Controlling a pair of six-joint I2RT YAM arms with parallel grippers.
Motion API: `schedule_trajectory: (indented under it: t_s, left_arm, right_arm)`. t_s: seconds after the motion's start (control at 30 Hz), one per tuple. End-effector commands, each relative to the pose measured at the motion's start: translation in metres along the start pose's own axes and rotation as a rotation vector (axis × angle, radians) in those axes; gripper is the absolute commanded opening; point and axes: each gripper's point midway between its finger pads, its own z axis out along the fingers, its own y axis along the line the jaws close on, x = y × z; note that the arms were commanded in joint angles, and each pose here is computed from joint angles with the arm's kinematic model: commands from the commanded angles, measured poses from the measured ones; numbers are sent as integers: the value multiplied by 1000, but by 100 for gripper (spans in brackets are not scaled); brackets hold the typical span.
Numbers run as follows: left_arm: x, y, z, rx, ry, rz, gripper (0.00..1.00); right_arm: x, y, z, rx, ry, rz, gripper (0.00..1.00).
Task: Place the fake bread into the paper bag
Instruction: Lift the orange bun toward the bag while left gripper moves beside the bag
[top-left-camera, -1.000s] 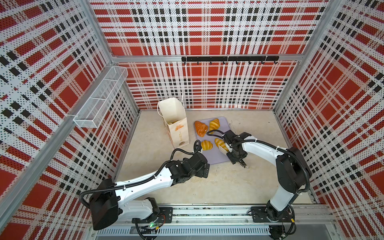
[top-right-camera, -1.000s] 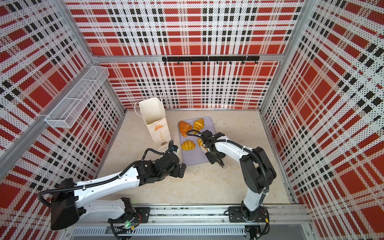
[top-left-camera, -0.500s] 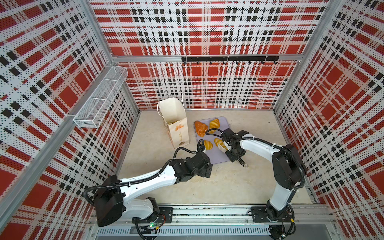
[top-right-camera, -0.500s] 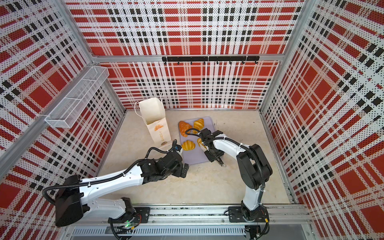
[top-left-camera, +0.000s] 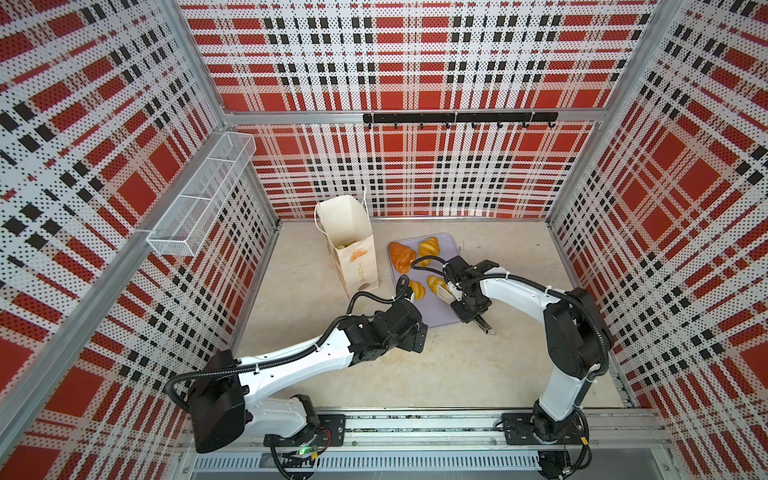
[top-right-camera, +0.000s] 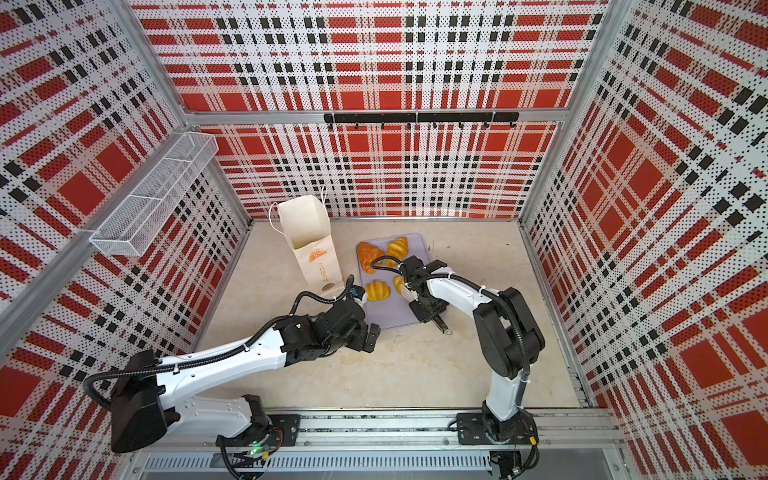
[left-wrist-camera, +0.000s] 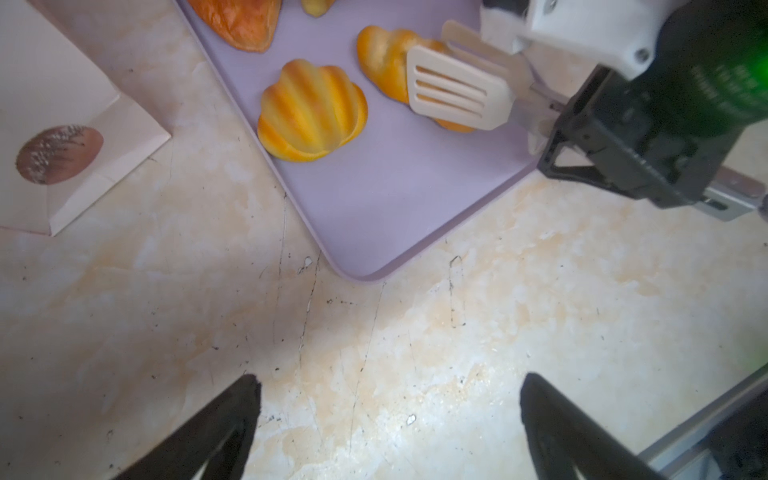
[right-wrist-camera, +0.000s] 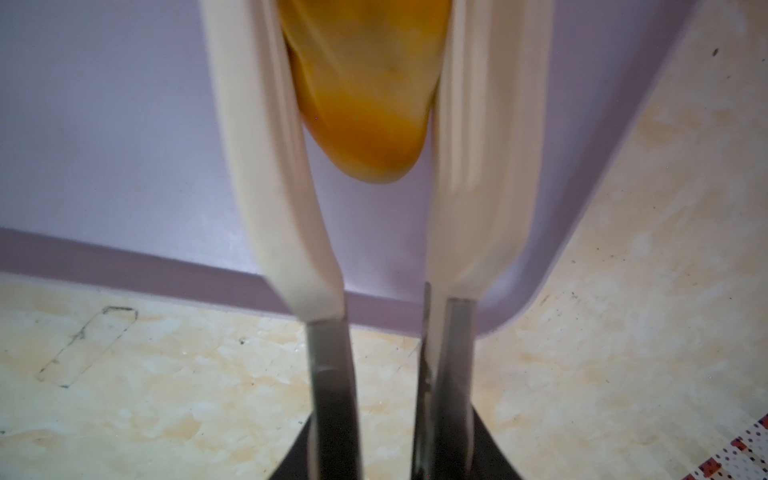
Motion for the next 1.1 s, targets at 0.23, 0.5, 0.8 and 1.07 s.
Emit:
schedule_trajectory:
  t_s: [0.23, 0.5, 0.8, 1.07]
  left_arm:
    - [-29, -2, -14, 14, -83, -2, 99]
    - [-42, 2, -29, 7, -132, 1, 99]
    - [-55, 8, -52, 22, -186, -9, 99]
    - [-69, 22, -74, 11, -239, -16, 99]
  right_arm:
    - [-26, 4, -43, -74, -166, 40, 35]
    - [-32, 4, -62, -95, -220, 66, 35]
    - [-40, 2, -94, -117, -298, 88, 35]
    - [-51, 10, -126, -158, -396, 89, 36]
